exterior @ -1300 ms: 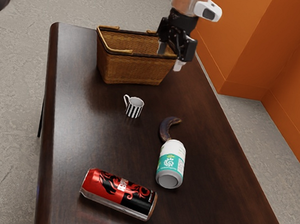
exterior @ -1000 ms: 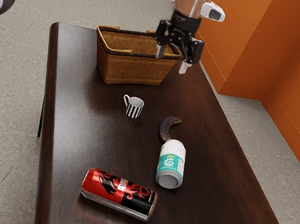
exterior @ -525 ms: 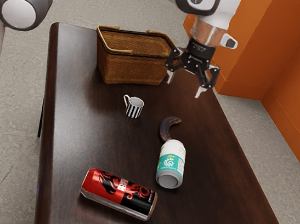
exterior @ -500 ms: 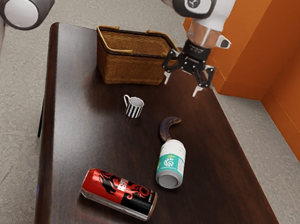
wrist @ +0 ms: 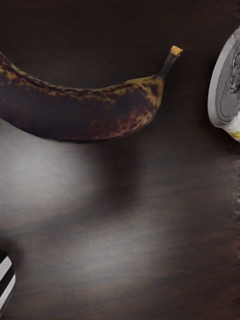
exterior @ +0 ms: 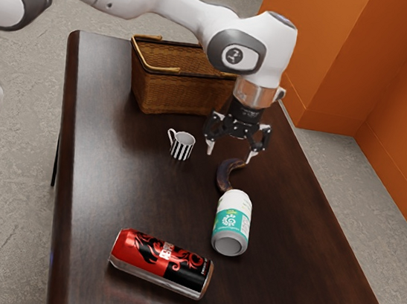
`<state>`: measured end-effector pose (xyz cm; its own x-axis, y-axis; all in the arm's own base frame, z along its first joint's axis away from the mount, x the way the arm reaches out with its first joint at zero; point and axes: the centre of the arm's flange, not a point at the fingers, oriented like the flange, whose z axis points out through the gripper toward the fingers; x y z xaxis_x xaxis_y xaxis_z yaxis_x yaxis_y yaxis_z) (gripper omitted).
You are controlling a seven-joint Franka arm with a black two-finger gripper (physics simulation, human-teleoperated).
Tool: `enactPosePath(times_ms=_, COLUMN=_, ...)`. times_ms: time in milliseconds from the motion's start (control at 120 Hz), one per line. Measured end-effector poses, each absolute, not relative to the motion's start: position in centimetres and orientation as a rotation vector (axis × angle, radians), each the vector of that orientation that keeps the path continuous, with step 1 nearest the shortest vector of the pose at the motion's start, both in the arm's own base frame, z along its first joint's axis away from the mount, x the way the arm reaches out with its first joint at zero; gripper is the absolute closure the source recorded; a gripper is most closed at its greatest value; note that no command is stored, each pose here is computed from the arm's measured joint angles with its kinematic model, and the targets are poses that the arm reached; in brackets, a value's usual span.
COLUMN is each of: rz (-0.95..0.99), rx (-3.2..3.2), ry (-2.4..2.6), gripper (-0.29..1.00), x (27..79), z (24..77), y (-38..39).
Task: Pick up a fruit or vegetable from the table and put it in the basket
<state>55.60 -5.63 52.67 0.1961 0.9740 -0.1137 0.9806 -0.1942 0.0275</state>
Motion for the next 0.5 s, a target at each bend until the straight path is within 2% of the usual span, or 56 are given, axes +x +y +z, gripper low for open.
enactPosePath(times_ms=217, rz=-0.065, rx=2.382, ry=1.916, gripper=0.00, x=55.1, z=51.9, y=-5.7)
enactPosePath(times_ms=500, rz=-0.043, rx=2.192, ry=2.122, gripper=0.00, x=56.2, z=51.1, y=6.7)
